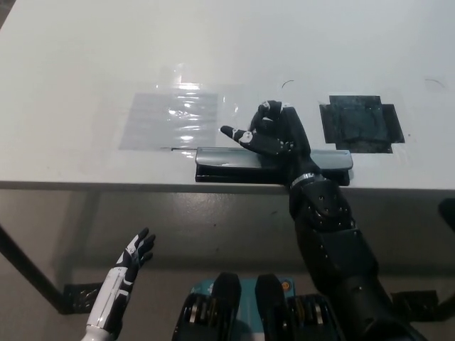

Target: The paper pin puncher is placed at the center of the table and close to the robot and the robot uses its right fist to press on the paper pin puncher

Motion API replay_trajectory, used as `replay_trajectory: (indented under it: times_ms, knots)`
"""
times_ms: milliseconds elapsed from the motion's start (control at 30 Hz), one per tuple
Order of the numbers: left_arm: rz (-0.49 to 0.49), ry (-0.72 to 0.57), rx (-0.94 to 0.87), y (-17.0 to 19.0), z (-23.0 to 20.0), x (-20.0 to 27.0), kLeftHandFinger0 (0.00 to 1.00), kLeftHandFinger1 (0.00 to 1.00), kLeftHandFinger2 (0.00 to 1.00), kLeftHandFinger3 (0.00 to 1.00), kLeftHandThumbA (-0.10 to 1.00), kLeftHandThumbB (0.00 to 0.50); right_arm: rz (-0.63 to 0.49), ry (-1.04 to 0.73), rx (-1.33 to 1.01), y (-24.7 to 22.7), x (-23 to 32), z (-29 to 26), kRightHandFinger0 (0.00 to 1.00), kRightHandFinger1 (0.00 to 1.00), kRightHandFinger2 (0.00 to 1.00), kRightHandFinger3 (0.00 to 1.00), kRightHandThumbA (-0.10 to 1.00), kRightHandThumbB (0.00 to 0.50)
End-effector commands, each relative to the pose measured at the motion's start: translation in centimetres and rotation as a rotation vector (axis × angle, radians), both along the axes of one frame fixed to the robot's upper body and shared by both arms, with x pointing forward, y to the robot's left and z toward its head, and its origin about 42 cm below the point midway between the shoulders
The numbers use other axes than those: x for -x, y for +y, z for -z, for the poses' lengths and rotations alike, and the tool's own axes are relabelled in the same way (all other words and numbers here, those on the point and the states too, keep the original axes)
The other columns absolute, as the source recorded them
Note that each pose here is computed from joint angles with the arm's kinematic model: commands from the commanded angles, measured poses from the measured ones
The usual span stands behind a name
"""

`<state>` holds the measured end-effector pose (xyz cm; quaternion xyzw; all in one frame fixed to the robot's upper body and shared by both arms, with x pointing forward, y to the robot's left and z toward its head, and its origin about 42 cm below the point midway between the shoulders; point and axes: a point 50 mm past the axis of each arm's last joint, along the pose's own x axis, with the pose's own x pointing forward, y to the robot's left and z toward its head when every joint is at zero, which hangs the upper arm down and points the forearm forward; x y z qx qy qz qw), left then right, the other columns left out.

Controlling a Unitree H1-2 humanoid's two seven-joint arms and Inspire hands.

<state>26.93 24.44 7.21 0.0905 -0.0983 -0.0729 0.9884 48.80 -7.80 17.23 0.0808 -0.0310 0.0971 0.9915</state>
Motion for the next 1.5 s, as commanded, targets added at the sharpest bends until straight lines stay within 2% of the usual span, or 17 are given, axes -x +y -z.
replay_trajectory:
  times_ms: [0, 133, 167, 200, 267, 333, 533, 733, 1067, 1100, 1233, 1267, 1300, 1333, 1400, 1433, 1467]
  knots:
    - [0.025, -0.072, -0.019, 0.1, -1.5, -0.5, 1.0, 1.0, 1.0, 1.0, 1.0, 0.246, -0.018, 0.069, -0.017, 0.8, 1.2, 3.3, 0.0, 0.0, 0.12, 0.02, 1.0, 0.197]
    - [0.023, -0.069, -0.029, 0.1, -1.5, -0.6, 1.0, 1.0, 1.0, 1.0, 1.0, 0.242, -0.038, 0.121, 0.014, 0.9, 2.5, 6.3, 0.0, 0.02, 0.23, 0.09, 1.0, 0.206]
    - [0.023, -0.072, -0.03, 0.2, -1.5, -0.6, 1.0, 1.0, 1.0, 1.0, 1.0, 0.227, -0.039, 0.153, 0.013, 1.0, 2.9, 7.2, 0.0, 0.01, 0.23, 0.1, 1.0, 0.23]
    - [0.021, -0.071, -0.031, 0.2, -1.5, -0.5, 1.0, 1.0, 1.0, 1.0, 1.0, 0.233, -0.039, 0.182, 0.013, 1.2, 3.4, 8.1, 0.0, 0.0, 0.19, 0.06, 1.0, 0.193]
    - [0.018, -0.063, -0.03, 0.2, -1.4, 0.0, 1.0, 1.0, 1.0, 1.0, 1.0, 0.232, -0.048, 0.217, 0.037, 1.1, 4.4, 9.8, 0.0, 0.0, 0.19, 0.06, 1.0, 0.239]
    - [0.02, -0.054, -0.04, 0.1, -1.3, 0.3, 1.0, 1.0, 1.0, 1.0, 1.0, 0.239, -0.05, 0.271, 0.086, 0.8, 5.6, 12.0, 0.0, 0.0, 0.19, 0.05, 1.0, 0.192]
    - [0.024, -0.056, -0.034, -0.2, -0.7, 0.9, 1.0, 1.0, 1.0, 1.0, 1.0, 0.225, -0.049, 0.39, 0.118, 0.2, 8.0, 15.5, 0.0, 0.0, 0.18, 0.01, 1.0, 0.143]
    - [0.019, -0.055, -0.045, 0.0, -0.8, 0.9, 1.0, 1.0, 1.0, 1.0, 1.0, 0.238, -0.041, 0.45, 0.196, -0.5, 9.7, 17.5, 0.0, 0.0, 0.22, 0.03, 1.0, 0.193]
    - [0.019, -0.052, -0.039, 0.0, -0.8, 0.8, 1.0, 1.0, 1.0, 1.0, 1.0, 0.235, -0.045, 0.41, 0.179, -0.7, 9.4, 17.2, 0.0, 0.0, 0.16, 0.0, 1.0, 0.19]
    - [0.018, -0.051, -0.039, 0.0, -0.8, 0.9, 1.0, 1.0, 1.0, 1.0, 1.0, 0.23, -0.037, 0.389, 0.168, -0.5, 9.0, 16.7, 0.0, 0.0, 0.15, 0.0, 1.0, 0.216]
    - [0.016, -0.051, -0.033, 0.0, -0.7, 0.8, 1.0, 1.0, 1.0, 1.0, 1.0, 0.241, -0.026, 0.259, 0.095, -0.2, 6.0, 13.1, 0.0, 0.0, 0.17, 0.07, 1.0, 0.178]
    - [0.014, -0.051, -0.038, 0.0, -0.8, 0.8, 1.0, 1.0, 1.0, 1.0, 1.0, 0.239, -0.021, 0.189, 0.062, 0.0, 4.7, 11.1, 0.0, 0.0, 0.17, 0.09, 1.0, 0.228]
    - [0.016, -0.049, -0.041, 0.0, -0.7, 0.9, 1.0, 1.0, 1.0, 1.0, 1.0, 0.234, -0.016, 0.118, 0.038, 0.0, 3.7, 9.3, 0.0, 0.0, 0.16, 0.06, 1.0, 0.247]
    - [0.018, -0.048, -0.04, 0.0, -0.7, 1.0, 1.0, 1.0, 1.0, 1.0, 1.0, 0.228, -0.012, 0.033, -0.009, 0.0, 3.0, 7.1, 0.0, 0.0, 0.18, 0.05, 1.0, 0.194]
    - [0.019, -0.045, -0.037, -0.1, -0.6, 1.1, 1.0, 1.0, 1.0, 1.0, 1.0, 0.234, -0.012, -0.057, -0.023, -0.3, 2.3, 3.9, 0.0, 0.01, 0.19, 0.04, 1.0, 0.206]
    - [0.021, -0.046, -0.043, -0.1, -0.6, 1.1, 1.0, 1.0, 1.0, 1.0, 1.0, 0.23, -0.001, -0.166, -0.042, -0.7, 2.0, -0.1, 0.0, 0.0, 0.14, 0.0, 1.0, 0.205]
    - [0.021, -0.047, -0.045, -0.1, -0.7, 1.0, 1.0, 1.0, 1.0, 1.0, 1.0, 0.231, 0.003, -0.262, -0.059, -1.2, 2.1, -3.3, 0.01, 0.02, 0.15, 0.01, 1.0, 0.216]
